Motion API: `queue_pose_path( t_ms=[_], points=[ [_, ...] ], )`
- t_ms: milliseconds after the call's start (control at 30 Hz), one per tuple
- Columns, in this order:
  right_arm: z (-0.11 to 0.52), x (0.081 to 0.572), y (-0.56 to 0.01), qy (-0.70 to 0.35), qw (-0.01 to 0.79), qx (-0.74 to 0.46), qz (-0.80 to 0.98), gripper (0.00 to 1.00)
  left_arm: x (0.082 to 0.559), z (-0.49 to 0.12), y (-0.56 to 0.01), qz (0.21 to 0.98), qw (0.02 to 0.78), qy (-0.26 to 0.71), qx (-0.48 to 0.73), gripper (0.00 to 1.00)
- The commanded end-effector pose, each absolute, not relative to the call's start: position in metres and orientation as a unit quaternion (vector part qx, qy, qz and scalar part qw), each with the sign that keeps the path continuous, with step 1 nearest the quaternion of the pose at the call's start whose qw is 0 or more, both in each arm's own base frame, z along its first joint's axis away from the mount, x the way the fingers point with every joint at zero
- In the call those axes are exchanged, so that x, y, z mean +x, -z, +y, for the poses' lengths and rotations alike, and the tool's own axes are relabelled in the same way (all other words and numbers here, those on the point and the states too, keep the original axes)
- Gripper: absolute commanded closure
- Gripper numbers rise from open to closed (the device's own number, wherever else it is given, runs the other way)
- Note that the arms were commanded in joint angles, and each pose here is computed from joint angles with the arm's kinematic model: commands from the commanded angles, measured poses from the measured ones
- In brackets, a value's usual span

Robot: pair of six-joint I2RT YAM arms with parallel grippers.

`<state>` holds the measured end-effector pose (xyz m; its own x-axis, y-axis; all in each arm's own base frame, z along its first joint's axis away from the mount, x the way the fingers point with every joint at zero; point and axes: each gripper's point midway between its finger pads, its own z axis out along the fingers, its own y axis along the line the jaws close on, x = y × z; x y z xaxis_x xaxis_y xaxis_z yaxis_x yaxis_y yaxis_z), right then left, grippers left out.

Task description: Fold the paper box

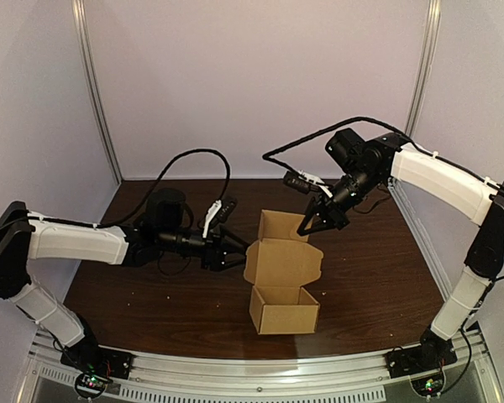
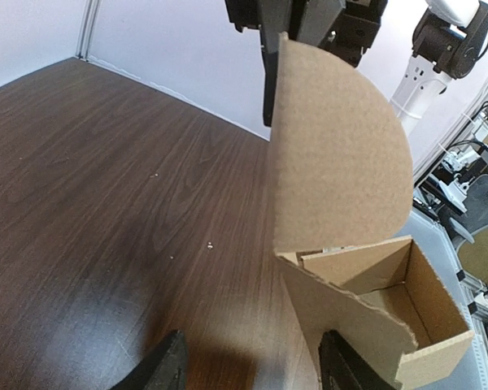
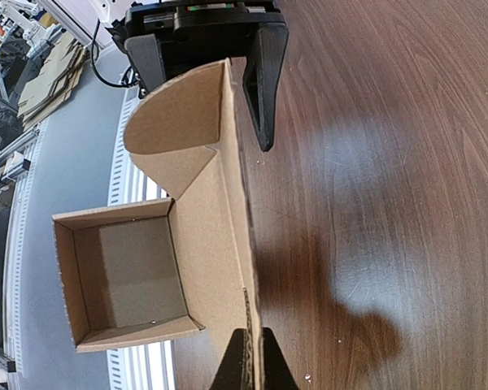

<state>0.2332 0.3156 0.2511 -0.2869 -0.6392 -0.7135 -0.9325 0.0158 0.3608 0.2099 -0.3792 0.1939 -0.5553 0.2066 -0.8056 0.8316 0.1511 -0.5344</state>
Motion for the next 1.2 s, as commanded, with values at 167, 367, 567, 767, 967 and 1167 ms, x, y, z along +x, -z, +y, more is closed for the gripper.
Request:
queue_pose_path(
  t_ms=[167,367,567,767,967,1167],
  points=[
    [0.321,0.233,-0.257,-0.411,0.199,-0.571,0.682,1.00,0.191,-0.413,-0.204,0.657,0.267,0.580,0.401,0.42],
    [0.322,0.223,-0.268,-0.436,0.201,-0.572,0.666,1.00,0.192,-0.423,-0.198,0.657,0.260,0.584,0.399,0.45],
    [0.323,0.204,-0.285,-0.489,0.187,-0.572,0.631,1.00,0.194,-0.432,-0.192,0.654,0.256,0.593,0.392,0.52],
    [0.324,0.200,-0.288,-0.502,0.184,-0.568,0.625,1.00,0.196,-0.438,-0.197,0.639,0.266,0.613,0.381,0.59],
    [0.326,0.202,-0.287,-0.506,0.186,-0.562,0.627,1.00,0.189,-0.447,-0.201,0.626,0.267,0.620,0.390,0.62],
    [0.325,0.201,-0.289,-0.510,0.188,-0.561,0.624,1.00,0.182,-0.455,-0.202,0.622,0.270,0.613,0.406,0.74]
  ],
)
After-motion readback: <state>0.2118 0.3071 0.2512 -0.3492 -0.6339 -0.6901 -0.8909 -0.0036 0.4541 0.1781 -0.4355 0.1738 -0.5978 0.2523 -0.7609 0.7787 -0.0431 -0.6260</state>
